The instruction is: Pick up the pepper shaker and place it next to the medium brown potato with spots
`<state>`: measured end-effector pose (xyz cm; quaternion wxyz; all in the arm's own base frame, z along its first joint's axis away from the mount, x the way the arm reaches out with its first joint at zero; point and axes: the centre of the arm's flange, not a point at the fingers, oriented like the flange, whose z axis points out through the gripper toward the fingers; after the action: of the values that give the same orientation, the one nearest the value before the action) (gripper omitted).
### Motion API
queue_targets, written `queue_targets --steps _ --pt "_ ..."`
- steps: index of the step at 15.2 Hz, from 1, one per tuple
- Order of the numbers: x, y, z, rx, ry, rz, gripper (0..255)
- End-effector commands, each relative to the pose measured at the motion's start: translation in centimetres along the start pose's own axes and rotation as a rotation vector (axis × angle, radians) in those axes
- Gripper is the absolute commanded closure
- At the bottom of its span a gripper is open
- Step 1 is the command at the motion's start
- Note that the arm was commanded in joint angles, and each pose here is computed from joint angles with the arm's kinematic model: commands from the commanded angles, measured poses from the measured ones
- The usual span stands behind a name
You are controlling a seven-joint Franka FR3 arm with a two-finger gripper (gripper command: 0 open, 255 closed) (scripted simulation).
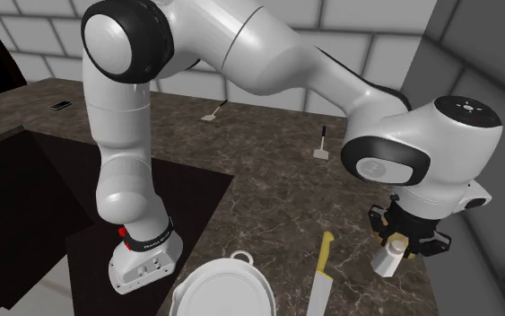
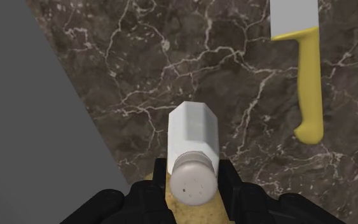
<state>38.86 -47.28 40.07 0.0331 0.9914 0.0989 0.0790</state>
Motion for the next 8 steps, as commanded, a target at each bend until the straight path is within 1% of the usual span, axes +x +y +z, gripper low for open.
queue_targets --steps 1,4,8 --pt "-0.2 -0.1 1.1 0.0 0.0 0.0 255" --pt "-0.4 -0.2 2.8 0.0 0.0 0.0 255" --pt "-0.4 -0.2 2.8 0.0 0.0 0.0 255"
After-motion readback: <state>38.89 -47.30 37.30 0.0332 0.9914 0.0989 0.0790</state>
